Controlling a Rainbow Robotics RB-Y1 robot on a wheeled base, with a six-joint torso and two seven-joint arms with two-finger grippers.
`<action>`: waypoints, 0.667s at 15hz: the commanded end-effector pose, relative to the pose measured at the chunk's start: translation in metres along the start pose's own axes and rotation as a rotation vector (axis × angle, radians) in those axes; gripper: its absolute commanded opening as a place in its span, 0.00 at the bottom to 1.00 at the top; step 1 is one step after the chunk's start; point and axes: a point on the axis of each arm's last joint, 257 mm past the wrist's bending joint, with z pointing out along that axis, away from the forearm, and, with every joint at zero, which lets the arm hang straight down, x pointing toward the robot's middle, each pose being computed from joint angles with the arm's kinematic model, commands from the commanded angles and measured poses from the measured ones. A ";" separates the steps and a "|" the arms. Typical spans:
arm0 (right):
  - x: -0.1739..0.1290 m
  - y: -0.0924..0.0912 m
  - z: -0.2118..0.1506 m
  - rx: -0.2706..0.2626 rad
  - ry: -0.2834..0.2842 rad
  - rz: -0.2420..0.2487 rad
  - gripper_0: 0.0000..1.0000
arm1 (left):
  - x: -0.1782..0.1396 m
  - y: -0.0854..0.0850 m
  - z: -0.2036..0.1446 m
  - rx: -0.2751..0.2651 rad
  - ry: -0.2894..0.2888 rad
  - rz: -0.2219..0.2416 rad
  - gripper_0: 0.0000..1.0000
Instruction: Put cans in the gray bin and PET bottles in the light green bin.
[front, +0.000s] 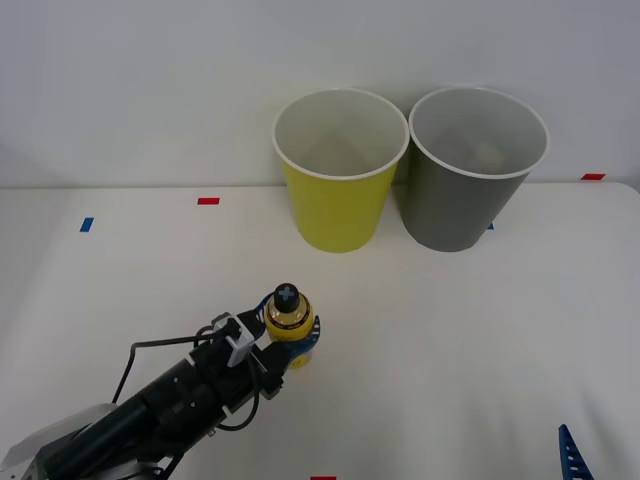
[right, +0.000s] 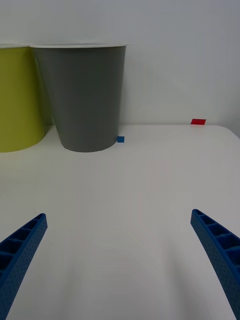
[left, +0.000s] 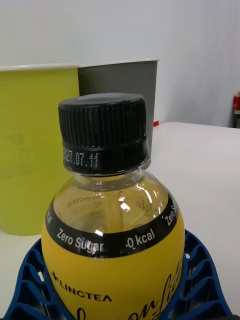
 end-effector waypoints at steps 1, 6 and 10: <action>0.000 0.000 0.000 0.000 0.000 0.000 1.00 | -0.012 0.006 0.009 0.009 0.045 -0.004 0.00; 0.000 0.000 0.000 0.000 0.000 0.000 1.00 | -0.042 0.014 0.020 0.024 0.091 0.011 0.00; 0.000 0.000 0.000 0.000 0.000 0.000 1.00 | -0.068 0.020 0.025 0.030 0.150 0.049 0.00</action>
